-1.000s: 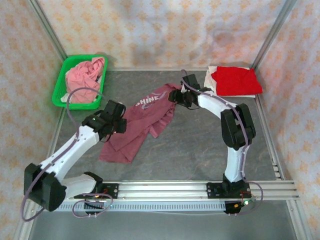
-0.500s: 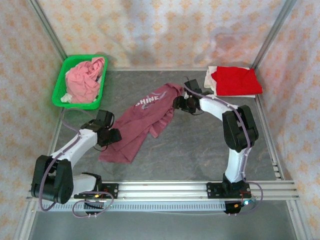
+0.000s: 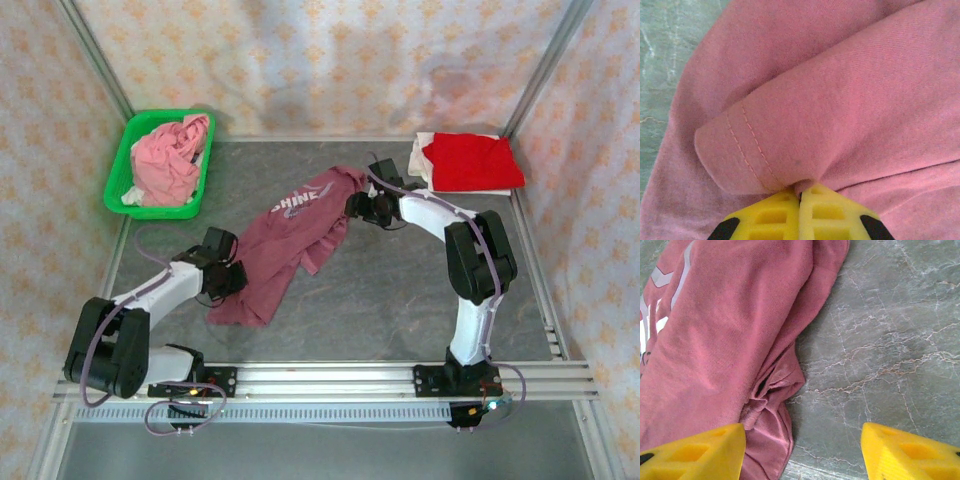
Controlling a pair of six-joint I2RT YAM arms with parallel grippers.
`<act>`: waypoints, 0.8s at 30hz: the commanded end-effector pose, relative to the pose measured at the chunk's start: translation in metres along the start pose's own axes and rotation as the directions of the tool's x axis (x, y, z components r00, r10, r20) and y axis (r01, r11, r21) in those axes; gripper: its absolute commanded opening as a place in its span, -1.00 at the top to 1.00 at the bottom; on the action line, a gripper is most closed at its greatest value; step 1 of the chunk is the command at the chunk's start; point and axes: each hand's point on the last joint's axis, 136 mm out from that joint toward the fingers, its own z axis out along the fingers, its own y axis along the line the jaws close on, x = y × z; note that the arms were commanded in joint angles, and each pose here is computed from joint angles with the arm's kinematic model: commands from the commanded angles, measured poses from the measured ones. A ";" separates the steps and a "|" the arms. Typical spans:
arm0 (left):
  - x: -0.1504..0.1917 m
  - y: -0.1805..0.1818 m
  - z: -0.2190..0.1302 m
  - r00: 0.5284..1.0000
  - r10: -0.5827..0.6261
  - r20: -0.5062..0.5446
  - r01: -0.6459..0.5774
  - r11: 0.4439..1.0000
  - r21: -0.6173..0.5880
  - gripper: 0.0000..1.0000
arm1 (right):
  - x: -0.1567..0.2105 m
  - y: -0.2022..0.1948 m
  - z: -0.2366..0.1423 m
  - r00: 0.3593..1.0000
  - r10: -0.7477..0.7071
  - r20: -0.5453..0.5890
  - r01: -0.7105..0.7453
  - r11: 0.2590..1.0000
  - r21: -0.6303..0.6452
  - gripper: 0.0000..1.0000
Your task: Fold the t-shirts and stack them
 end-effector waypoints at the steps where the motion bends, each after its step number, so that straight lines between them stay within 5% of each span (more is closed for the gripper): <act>1: -0.011 -0.004 -0.020 0.999 0.010 0.046 -0.010 1.000 -0.010 1.00 | -0.007 -0.003 -0.011 0.999 0.005 0.038 -0.005 1.000 0.018 -0.26; 11: -0.046 -0.031 -0.104 0.975 0.006 0.222 -0.028 0.995 0.095 1.00 | 0.007 0.008 0.004 0.997 0.070 -0.016 -0.071 0.994 -0.080 -0.13; 18: -0.040 -0.025 -0.087 0.986 0.029 0.163 -0.038 0.998 0.052 1.00 | 0.018 0.025 0.016 0.993 0.101 -0.063 -0.111 0.979 -0.173 -0.10; 21: -0.036 -0.021 -0.075 0.989 0.034 0.147 -0.040 0.998 0.041 0.73 | 0.021 0.026 0.020 0.992 0.110 -0.064 -0.119 0.977 -0.176 -0.02; 24: -0.032 -0.019 -0.067 0.991 0.040 0.130 -0.045 0.998 0.035 0.76 | 0.022 0.025 0.021 0.992 0.110 -0.067 -0.120 0.978 -0.171 0.01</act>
